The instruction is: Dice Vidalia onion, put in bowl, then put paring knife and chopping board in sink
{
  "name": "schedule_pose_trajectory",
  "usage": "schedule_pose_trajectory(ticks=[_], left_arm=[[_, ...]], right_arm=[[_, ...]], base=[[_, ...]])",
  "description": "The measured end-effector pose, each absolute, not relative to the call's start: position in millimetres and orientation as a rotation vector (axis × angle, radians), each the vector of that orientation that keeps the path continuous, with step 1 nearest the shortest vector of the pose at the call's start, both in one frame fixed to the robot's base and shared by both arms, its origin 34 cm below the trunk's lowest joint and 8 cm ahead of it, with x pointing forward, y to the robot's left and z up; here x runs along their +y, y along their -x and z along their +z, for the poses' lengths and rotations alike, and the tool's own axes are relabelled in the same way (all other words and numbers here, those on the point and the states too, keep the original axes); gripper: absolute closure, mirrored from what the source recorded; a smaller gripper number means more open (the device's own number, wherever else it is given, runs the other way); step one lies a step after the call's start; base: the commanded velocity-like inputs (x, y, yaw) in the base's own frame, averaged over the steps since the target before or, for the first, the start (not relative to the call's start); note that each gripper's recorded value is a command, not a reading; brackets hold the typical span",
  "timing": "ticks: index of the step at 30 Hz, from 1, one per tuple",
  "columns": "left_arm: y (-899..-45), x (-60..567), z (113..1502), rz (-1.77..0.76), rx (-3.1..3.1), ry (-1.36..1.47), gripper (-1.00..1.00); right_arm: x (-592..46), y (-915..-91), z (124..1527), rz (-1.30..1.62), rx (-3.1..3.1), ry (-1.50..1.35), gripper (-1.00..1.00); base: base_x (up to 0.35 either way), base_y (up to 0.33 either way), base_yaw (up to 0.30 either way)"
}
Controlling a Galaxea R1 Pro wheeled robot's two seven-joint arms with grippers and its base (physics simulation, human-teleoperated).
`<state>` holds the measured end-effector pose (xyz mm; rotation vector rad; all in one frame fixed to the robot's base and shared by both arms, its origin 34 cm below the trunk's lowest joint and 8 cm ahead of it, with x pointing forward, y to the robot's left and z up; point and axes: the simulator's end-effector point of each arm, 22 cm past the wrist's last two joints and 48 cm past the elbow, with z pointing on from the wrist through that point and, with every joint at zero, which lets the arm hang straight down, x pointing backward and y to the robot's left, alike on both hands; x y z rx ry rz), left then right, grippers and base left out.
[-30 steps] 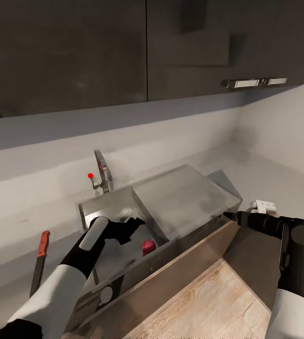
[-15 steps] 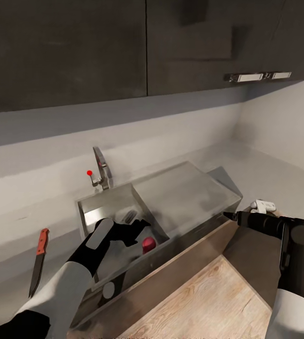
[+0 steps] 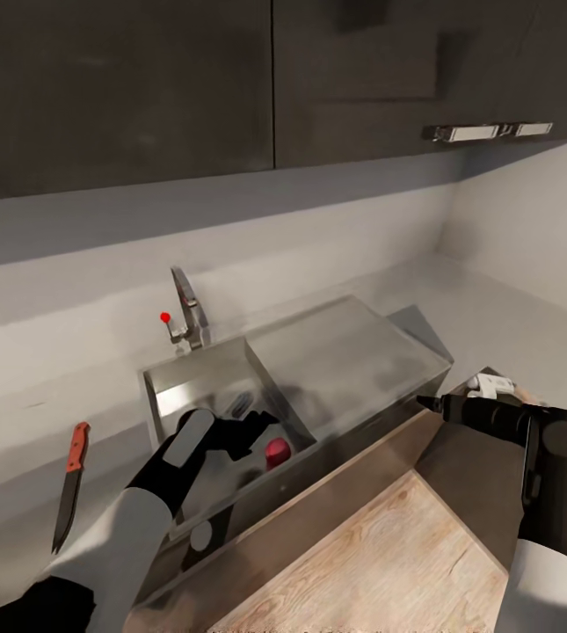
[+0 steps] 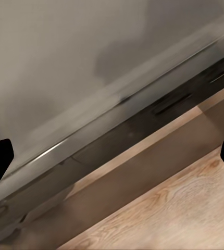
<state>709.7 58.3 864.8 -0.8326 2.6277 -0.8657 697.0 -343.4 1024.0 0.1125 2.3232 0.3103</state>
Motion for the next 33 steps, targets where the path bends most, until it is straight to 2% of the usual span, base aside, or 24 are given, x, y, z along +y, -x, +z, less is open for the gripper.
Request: schedule_pose_trajectory(ticks=[33], left_arm=[[-697.5, 28.8, 837.3, -0.92, 2.748, 0.81, -1.0]], right_arm=[[-344.7, -697.7, 994.4, 0.309, 2.373, -0.123, -1.0]], base=[[0.0, 0.0, 0.0]])
